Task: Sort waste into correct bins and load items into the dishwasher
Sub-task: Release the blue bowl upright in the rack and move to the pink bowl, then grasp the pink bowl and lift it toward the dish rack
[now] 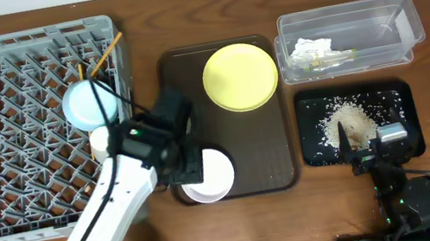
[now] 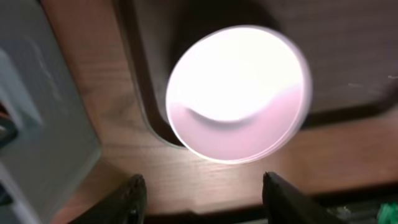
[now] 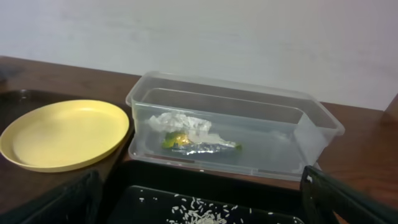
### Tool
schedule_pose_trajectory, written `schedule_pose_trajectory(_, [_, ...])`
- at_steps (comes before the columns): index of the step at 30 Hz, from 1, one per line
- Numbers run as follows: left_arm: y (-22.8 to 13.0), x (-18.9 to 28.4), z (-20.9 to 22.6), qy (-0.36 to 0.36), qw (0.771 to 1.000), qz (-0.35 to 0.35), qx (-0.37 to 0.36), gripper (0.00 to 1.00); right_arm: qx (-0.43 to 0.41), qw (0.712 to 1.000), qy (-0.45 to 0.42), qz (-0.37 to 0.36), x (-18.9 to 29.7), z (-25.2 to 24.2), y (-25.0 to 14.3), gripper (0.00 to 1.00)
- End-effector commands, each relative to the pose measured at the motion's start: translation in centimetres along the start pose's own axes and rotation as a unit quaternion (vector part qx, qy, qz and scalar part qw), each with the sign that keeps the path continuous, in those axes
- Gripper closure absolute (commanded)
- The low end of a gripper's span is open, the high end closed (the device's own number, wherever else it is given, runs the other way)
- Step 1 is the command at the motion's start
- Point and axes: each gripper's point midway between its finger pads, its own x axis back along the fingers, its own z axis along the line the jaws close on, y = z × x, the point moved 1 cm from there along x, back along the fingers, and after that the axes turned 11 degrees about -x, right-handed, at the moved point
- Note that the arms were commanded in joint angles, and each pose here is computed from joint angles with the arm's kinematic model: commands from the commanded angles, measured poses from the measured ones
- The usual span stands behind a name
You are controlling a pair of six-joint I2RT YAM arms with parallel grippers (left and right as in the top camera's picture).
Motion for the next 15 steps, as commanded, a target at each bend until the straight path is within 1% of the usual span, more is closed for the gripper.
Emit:
schedule_pose_trajectory(1, [-0.5, -2.6, 1.4, 0.014, 0.999, 0.017, 0.040, 0.40, 0.003, 1.000, -0.005, -0.001, 0.0, -0.2, 0.0, 0.01])
schedule_pose_trajectory(4, [0.1, -4.6, 2.0, 0.009, 0.999, 0.010, 0.053, 0.41, 0.003, 1.000, -0.005, -0.001, 0.0, -0.2, 0.0, 0.01])
schedule_pose_trajectory(6, [0.3, -5.8, 1.7, -0.006, 0.998, 0.011, 0.054, 0.49, 0.003, 1.000, -0.005, -0.001, 0.0, -0.2, 0.0, 0.01])
schedule_pose_trajectory(8, [0.3, -7.1, 1.1, -0.023, 0.998, 0.020, 0.051, 0.55, 0.003, 1.000, -0.005, -0.001, 0.0, -0.2, 0.0, 0.01])
schedule_pose_trajectory(10, [0.0, -8.3, 1.2, -0.023, 0.998, 0.037, 0.053, 0.59, 0.003, 1.000, -0.005, -0.001, 0.0, -0.2, 0.0, 0.01])
schedule_pose_trajectory(13, [-0.5, -9.4, 1.2, -0.021, 0.996, 0.063, 0.056, 0.77, 0.003, 1.000, -0.005, -0.001, 0.0, -0.2, 0.0, 0.01])
schedule_pose_trajectory(14, [-0.5, -9.5, 1.3, -0.021, 0.996, 0.066, 0.057, 0.86, 0.003, 1.000, -0.005, -0.001, 0.0, -0.2, 0.0, 0.01])
schedule_pose_trajectory(15, [-0.5, -9.4, 1.2, -0.022, 0.996, 0.066, 0.057, 0.92, 0.003, 1.000, -0.005, -0.001, 0.0, -0.2, 0.0, 0.01])
